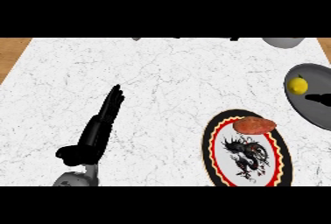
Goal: Pick the lemon from the plate and place it in the pan
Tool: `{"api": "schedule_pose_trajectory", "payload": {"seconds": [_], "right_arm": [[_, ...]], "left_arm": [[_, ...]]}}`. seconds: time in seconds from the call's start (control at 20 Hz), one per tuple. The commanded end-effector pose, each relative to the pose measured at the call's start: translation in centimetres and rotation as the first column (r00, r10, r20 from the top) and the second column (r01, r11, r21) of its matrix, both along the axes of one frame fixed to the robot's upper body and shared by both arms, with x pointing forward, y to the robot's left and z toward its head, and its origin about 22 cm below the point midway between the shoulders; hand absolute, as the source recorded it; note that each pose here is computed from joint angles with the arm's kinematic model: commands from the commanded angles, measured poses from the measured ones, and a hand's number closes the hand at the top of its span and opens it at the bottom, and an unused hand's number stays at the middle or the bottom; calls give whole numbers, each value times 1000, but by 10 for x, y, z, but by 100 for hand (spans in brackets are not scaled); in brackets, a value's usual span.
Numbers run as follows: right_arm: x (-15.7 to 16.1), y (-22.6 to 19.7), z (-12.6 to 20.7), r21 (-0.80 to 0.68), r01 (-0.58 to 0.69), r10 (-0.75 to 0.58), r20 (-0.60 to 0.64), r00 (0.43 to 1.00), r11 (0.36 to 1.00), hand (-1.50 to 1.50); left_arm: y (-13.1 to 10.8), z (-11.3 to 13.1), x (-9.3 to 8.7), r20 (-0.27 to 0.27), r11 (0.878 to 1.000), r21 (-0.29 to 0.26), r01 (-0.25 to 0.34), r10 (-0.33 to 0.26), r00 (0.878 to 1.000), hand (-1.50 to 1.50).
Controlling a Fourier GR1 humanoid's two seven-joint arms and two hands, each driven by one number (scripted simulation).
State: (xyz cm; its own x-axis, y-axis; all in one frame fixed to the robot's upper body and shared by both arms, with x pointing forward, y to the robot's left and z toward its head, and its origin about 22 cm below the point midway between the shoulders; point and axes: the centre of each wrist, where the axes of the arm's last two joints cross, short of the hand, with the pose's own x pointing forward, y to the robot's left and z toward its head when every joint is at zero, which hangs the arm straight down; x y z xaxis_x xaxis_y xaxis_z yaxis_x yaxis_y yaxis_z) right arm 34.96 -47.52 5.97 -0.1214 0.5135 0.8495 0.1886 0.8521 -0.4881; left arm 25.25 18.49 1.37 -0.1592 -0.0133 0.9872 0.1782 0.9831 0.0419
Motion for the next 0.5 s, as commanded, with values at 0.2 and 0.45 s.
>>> {"api": "schedule_pose_trajectory", "payload": {"seconds": [0.2,0.45], "right_arm": [[-44,-56,18,247,-83,83,10,997,965,-150],[-72,-79,17,288,-202,214,-7,977,936,-150]], "left_arm": [[9,-1,4,-9,999,11,-31,31,999,0],[20,0,0,-8,1000,3,-31,31,999,0]]}}
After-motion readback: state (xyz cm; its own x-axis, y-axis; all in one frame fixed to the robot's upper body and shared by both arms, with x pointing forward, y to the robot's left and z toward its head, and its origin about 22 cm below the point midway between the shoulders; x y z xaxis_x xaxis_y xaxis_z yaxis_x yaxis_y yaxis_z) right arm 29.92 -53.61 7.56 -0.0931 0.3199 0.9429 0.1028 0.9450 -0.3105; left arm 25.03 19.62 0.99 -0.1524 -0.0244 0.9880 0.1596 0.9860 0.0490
